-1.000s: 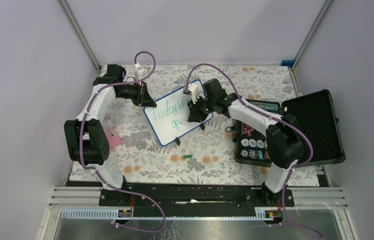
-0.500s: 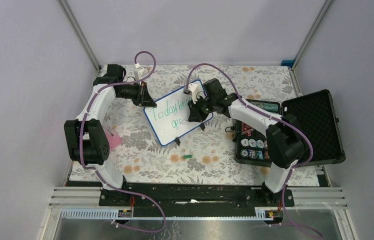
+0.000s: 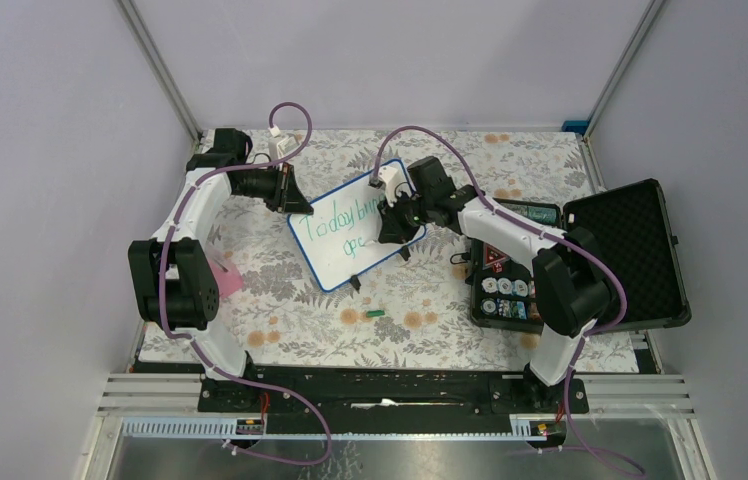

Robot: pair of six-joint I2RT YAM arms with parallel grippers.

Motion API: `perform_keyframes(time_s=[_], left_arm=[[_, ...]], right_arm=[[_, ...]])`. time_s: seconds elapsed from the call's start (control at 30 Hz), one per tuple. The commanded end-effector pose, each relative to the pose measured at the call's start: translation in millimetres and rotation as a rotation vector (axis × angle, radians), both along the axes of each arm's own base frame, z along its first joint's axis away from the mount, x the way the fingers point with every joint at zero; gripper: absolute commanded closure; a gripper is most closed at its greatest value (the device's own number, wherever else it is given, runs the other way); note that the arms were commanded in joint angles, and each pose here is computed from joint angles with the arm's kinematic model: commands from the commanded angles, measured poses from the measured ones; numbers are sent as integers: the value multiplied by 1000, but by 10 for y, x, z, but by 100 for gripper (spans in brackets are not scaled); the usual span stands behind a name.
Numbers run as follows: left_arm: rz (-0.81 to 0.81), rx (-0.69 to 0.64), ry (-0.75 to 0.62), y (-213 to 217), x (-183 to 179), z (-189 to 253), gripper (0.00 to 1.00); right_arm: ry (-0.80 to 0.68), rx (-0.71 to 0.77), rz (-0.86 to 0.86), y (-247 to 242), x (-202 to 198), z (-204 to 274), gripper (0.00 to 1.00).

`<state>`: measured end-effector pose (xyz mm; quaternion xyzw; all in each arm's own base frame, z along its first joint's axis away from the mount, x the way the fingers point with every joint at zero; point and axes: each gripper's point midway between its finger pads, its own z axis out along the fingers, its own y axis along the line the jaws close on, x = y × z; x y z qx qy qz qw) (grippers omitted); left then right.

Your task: Write a sentence on the whiteboard

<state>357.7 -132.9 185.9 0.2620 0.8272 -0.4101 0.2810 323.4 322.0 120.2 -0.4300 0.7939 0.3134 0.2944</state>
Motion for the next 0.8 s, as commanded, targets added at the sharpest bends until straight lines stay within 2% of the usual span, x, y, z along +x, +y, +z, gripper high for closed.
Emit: perform_keyframes(time_s=[0.0, 0.77], left_arm=[[11, 55, -70, 48, 126, 58, 100], [9, 54, -74, 47, 132, 67, 100]], right_arm=[[-106, 8, -55, -61, 260, 233, 100], [-111, 43, -52, 45, 316, 365, 100]])
